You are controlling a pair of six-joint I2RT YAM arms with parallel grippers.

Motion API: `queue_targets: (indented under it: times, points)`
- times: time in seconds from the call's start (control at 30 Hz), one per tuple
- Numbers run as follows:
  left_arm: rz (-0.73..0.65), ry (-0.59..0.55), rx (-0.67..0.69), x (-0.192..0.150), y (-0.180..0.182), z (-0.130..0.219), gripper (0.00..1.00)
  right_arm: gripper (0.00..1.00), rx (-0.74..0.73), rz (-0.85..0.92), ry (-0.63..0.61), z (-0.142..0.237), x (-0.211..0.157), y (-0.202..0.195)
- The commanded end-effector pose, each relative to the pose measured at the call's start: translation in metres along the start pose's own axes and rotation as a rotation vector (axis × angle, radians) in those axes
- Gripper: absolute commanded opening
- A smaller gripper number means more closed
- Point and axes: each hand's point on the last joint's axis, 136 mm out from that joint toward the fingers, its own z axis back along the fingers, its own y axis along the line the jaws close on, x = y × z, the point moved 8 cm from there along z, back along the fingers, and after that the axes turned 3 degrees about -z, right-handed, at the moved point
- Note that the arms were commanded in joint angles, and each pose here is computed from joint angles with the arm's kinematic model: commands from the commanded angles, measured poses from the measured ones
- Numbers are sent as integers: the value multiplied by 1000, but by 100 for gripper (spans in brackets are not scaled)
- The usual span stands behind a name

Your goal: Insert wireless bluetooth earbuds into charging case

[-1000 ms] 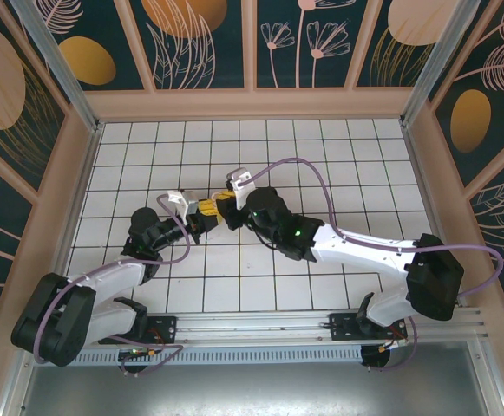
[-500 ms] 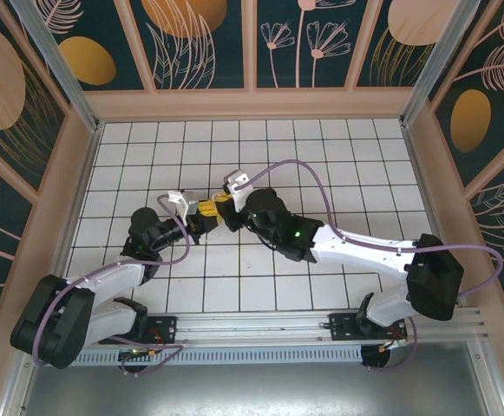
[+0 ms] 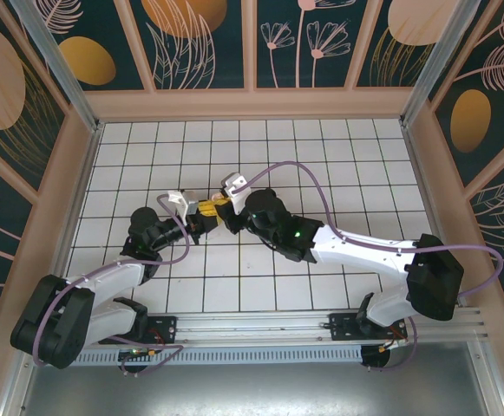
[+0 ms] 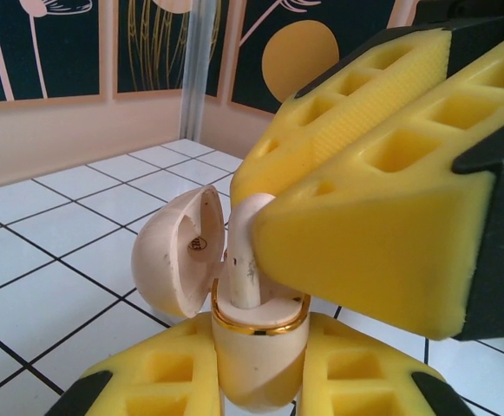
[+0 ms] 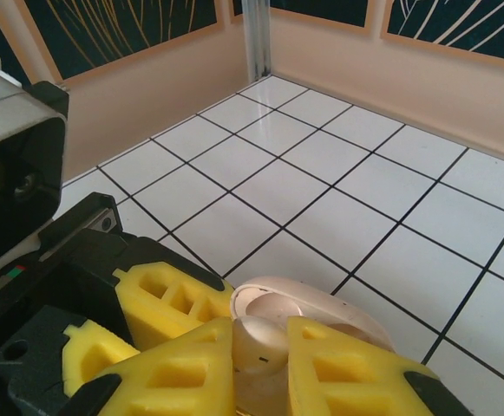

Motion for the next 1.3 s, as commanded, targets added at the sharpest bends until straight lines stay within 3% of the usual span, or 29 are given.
queue_targets:
  times: [0.0, 1.27]
  points:
    - [-101, -115, -40, 34, -6, -3, 14, 18, 35, 54, 122, 1, -25, 4]
    - [-102, -92, -25, 30, -4, -3, 15, 38, 62, -26, 4, 19, 6, -5]
